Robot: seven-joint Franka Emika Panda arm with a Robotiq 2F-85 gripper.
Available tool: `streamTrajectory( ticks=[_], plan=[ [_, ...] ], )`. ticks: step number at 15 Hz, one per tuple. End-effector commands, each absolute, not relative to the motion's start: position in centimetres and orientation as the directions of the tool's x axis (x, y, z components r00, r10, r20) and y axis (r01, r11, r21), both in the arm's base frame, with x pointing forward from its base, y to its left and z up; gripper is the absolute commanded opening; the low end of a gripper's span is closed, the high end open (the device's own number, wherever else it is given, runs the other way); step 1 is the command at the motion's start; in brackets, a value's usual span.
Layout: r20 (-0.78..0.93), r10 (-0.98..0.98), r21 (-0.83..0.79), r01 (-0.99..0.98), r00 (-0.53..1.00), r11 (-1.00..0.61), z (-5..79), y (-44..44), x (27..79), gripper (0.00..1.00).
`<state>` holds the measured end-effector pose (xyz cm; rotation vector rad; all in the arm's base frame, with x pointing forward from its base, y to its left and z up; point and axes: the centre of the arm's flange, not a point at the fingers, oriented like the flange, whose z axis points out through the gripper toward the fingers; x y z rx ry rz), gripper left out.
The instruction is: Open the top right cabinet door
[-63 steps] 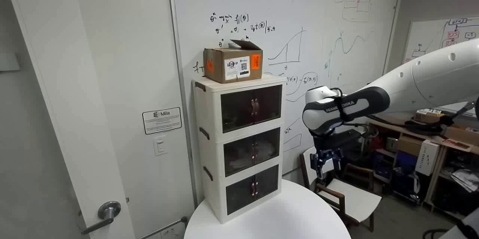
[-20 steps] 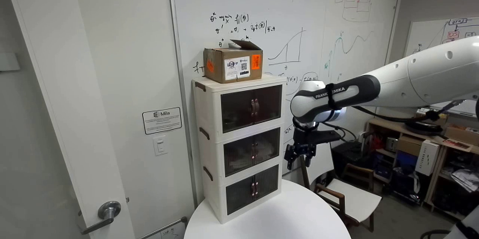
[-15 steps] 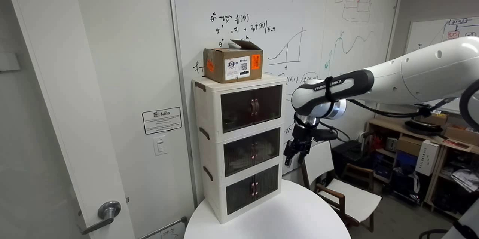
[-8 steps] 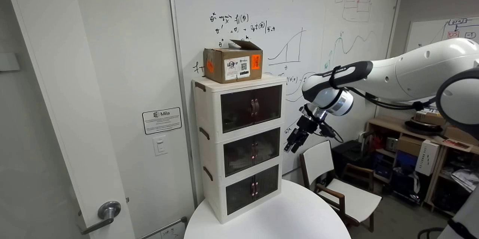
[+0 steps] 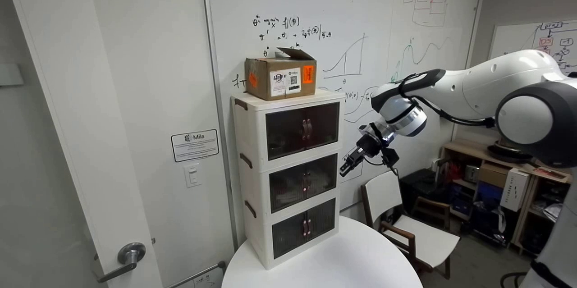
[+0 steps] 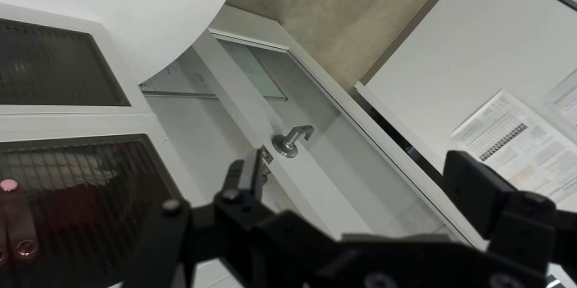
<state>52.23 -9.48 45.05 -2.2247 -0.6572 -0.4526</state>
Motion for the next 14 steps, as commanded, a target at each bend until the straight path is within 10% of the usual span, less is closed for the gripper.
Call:
streamTrajectory(
  ticks=[1, 14],
  plan=[
    [0.504, 0.314, -0.573, 0.584, 0.804, -0.575, 44.9, -9.5, 52.4, 1.00],
    [0.857, 0.147, -0.397, 0.814, 0.494, -0.425, 47.1, -11.7, 59.1, 1.00]
  ],
)
